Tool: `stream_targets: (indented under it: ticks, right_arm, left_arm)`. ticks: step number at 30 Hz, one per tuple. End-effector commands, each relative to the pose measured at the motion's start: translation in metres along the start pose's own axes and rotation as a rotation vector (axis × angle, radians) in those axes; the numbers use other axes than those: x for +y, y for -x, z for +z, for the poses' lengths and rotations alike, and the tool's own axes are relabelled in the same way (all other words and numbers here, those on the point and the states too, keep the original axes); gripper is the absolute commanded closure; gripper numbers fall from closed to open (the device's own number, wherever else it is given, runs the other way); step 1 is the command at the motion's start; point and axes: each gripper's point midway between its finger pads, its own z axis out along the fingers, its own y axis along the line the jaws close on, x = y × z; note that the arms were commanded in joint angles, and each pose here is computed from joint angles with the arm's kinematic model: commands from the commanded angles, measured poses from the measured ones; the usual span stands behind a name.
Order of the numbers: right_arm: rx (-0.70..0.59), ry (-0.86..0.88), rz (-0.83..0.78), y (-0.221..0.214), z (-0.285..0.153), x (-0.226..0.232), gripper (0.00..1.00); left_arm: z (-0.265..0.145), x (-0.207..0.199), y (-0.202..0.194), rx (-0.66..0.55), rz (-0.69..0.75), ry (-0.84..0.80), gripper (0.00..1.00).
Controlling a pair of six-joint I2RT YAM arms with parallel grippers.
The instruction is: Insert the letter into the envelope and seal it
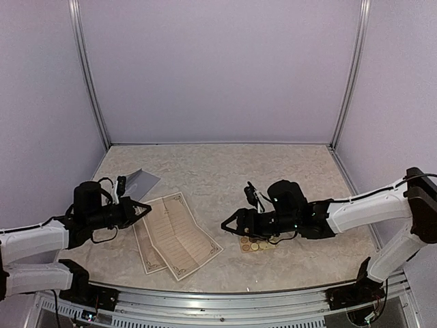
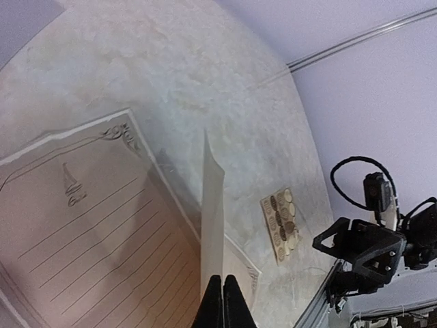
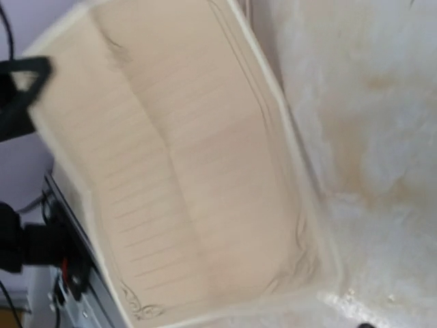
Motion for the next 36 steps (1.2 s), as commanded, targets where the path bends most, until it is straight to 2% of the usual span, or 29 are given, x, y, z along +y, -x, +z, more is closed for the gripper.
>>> stream_targets:
  ticks: [1, 8, 13, 20, 29, 36]
  right_arm:
    - [-0.143, 0.025, 0.009, 0.019, -0.02, 0.008, 0.16]
    - [-0.265, 0.181, -0.018, 0.041, -0.044, 0.045, 0.1]
    - [-0.286, 0.321, -0.038, 0.045, -0.051, 0.071, 0.05]
    - [-0.296, 0.458, -0.044, 0.05, -0.05, 0.099, 0.03]
    - [-0.281, 0.555, -0.033, 0.048, -0.045, 0.113, 0.03]
    - [-0.333, 0.645, -0.085, 0.055, -0.062, 0.133, 0.11]
  left_arm:
    - [-0.015, -0.099, 0.051, -0.125, 0.194, -0.23, 1.0]
    - [-0.041, -0.205, 0.086, -0.259, 0.344, -0.449, 1.0]
    - [-0.058, -0.252, 0.091, -0.318, 0.415, -0.586, 1.0]
    - [-0.081, -0.29, 0.085, -0.362, 0.427, -0.762, 1.0]
    - [-0.089, -0.316, 0.077, -0.354, 0.436, -0.852, 1.0]
    - [-0.09, -0.317, 0.073, -0.343, 0.423, -0.87, 1.0]
